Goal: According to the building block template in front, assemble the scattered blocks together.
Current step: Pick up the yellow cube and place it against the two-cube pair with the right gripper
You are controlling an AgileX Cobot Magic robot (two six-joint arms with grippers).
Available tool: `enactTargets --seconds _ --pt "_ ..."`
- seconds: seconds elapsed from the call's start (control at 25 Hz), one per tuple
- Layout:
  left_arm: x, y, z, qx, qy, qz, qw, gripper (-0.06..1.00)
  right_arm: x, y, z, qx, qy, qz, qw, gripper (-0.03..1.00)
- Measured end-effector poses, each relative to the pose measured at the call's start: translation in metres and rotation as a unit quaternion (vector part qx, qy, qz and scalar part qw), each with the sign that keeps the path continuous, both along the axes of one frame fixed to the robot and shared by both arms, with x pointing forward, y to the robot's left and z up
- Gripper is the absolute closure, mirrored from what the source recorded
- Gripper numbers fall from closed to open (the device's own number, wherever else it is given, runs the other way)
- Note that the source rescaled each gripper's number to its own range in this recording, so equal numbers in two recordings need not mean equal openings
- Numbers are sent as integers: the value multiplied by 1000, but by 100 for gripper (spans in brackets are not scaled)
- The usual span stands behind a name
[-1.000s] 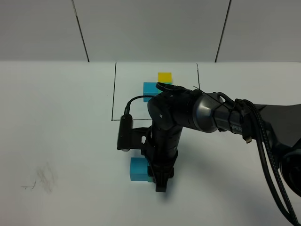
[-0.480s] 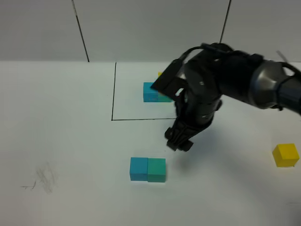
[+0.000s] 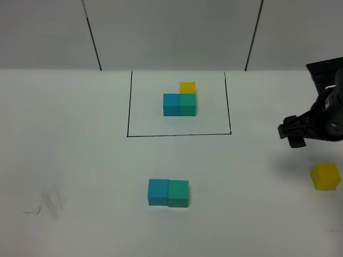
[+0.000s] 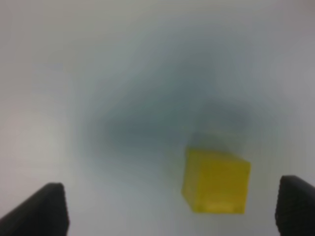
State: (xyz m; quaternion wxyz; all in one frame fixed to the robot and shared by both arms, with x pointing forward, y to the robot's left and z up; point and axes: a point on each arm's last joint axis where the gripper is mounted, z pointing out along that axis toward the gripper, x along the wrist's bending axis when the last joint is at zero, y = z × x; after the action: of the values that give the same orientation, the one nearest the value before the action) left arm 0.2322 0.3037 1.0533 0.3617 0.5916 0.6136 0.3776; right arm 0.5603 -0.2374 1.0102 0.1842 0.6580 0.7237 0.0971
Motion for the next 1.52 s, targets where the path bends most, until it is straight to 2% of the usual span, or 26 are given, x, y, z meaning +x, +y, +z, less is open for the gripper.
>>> enactTargets --seconds 0.16,0.36,0.68,0.92,1.12,1.32,1.4,1.52 --pt "0 0 0 0 0 0 1000 57 4 -19 1 5 -9 -35 999 16" --pt "0 0 0 0 0 0 1000 57 10 -42 -15 -6 25 -67 997 16" --pt "0 0 0 0 0 0 1000 57 15 -46 -52 -3 66 -62 996 16" --pt "0 0 0 0 0 0 1000 57 2 -56 -79 16 66 -72 995 16" --pt "0 0 0 0 0 0 1000 57 3 -54 -86 25 56 -69 996 16" --pt "0 0 0 0 0 0 1000 57 3 -53 -103 27 79 -61 995 16" --pt "0 0 0 0 0 0 1000 57 4 -53 -106 28 76 -58 995 19" --pt "0 0 0 0 0 0 1000 57 6 -52 -109 29 72 -53 996 32"
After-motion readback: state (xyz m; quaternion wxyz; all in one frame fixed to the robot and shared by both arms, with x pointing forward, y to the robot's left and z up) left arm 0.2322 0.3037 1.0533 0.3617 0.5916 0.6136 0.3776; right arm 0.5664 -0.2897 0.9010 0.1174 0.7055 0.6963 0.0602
